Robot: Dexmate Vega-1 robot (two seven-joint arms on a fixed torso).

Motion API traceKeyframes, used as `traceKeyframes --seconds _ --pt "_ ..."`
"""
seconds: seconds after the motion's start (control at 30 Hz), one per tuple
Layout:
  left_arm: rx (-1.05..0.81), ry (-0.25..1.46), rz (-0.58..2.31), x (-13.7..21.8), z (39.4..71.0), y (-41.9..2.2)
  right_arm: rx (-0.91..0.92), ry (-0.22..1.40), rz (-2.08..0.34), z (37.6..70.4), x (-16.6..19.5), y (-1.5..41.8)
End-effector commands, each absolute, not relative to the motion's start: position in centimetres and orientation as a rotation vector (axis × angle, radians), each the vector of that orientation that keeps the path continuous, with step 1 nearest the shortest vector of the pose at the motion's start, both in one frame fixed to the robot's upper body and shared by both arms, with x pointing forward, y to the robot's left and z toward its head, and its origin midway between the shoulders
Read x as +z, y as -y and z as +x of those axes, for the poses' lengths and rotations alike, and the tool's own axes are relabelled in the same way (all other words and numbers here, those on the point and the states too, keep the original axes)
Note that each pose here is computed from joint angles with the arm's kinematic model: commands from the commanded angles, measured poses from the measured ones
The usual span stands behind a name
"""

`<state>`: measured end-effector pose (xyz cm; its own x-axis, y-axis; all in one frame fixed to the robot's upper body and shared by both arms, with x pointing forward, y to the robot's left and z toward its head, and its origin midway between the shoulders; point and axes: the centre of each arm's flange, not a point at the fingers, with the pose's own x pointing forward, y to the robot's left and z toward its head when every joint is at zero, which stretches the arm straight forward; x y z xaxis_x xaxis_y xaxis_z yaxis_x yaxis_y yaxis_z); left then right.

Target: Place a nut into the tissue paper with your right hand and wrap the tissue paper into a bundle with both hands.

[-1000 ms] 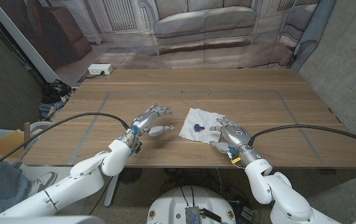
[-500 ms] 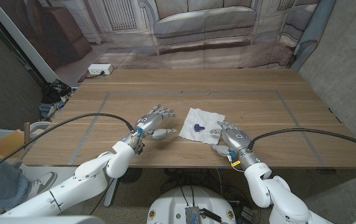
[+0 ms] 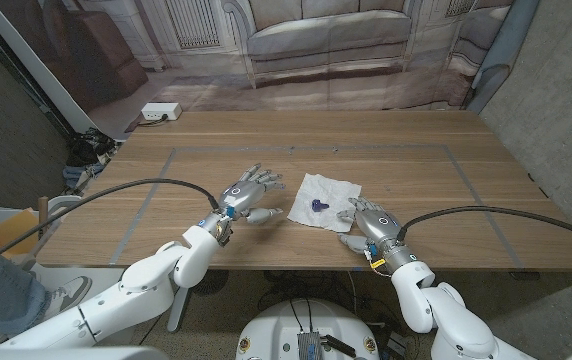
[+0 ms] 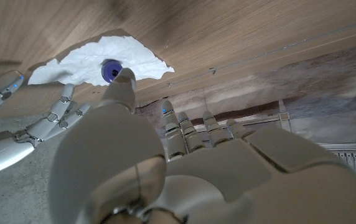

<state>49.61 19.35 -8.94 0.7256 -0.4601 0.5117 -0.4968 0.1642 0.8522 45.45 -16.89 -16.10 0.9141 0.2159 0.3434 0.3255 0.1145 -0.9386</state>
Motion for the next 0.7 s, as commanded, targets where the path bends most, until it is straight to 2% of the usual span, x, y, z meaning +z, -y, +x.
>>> traceKeyframes --seconds 0.03,0.33,0.7 --pt "0.073 0.859 1.548 -8.9 48.8 -18.6 -0.1 0.468 -1.468 45.3 -16.0 16.6" --pt "0.082 0.882 1.588 -9.6 48.5 -17.8 -0.159 0.524 -1.463 45.1 -16.7 16.8" --pt "0.063 0.855 1.59 -10.5 49.1 -17.7 -0.16 0.517 -1.472 45.1 -17.2 17.0"
